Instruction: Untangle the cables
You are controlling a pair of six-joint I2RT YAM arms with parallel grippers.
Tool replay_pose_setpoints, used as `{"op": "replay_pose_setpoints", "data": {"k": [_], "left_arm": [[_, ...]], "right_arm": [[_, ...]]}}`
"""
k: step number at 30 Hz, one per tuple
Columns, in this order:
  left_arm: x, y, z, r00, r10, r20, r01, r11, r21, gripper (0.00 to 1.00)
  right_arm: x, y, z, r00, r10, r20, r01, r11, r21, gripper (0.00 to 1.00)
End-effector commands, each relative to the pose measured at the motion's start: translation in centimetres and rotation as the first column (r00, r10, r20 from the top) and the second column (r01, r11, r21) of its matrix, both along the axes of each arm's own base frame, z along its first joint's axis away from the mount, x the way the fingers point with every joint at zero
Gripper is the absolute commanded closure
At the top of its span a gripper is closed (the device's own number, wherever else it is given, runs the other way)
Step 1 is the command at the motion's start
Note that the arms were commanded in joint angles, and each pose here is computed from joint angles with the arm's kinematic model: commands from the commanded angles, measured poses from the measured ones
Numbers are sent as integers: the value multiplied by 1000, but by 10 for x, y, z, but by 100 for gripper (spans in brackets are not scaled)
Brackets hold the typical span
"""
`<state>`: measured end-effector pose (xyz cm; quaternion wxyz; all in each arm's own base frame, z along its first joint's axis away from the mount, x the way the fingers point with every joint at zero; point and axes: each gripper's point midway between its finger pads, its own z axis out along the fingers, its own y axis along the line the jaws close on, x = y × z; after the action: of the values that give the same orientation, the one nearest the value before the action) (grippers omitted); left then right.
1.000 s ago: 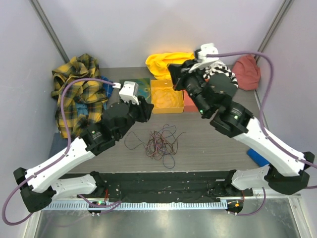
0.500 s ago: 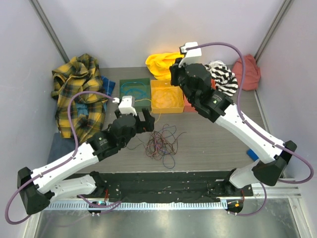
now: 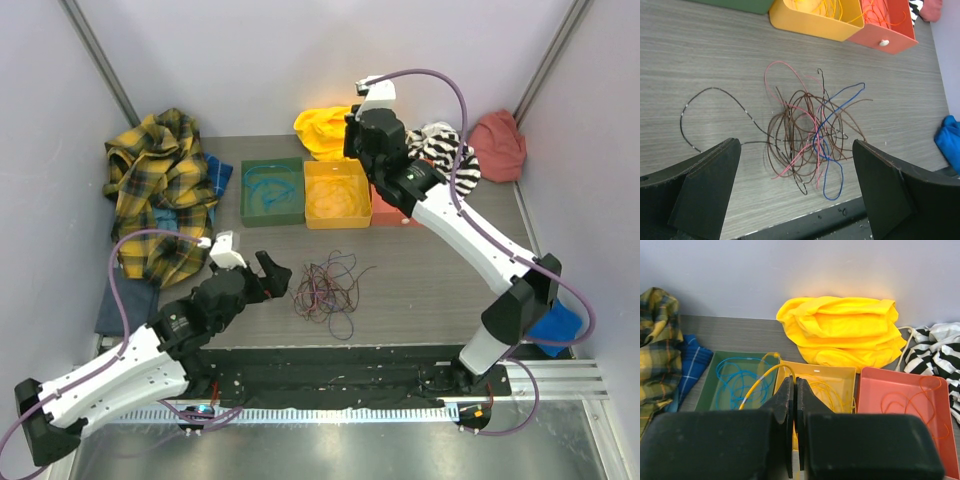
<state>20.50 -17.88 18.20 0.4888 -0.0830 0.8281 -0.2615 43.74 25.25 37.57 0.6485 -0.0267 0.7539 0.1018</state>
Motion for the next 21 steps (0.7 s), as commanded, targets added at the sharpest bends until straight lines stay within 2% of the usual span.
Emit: {"op": "replay_pose_setpoints", "data": {"k": [1, 21], "left_arm": [[-8, -1, 0, 1000, -12, -14, 11, 998, -69, 0], [-14, -5, -22, 997, -29, -68, 24, 997, -77, 0]], "right_arm": [[13, -7, 28, 998, -20, 51, 16, 997, 71, 99], [65, -4, -27, 998, -63, -22, 63, 997, 38, 99]]}}
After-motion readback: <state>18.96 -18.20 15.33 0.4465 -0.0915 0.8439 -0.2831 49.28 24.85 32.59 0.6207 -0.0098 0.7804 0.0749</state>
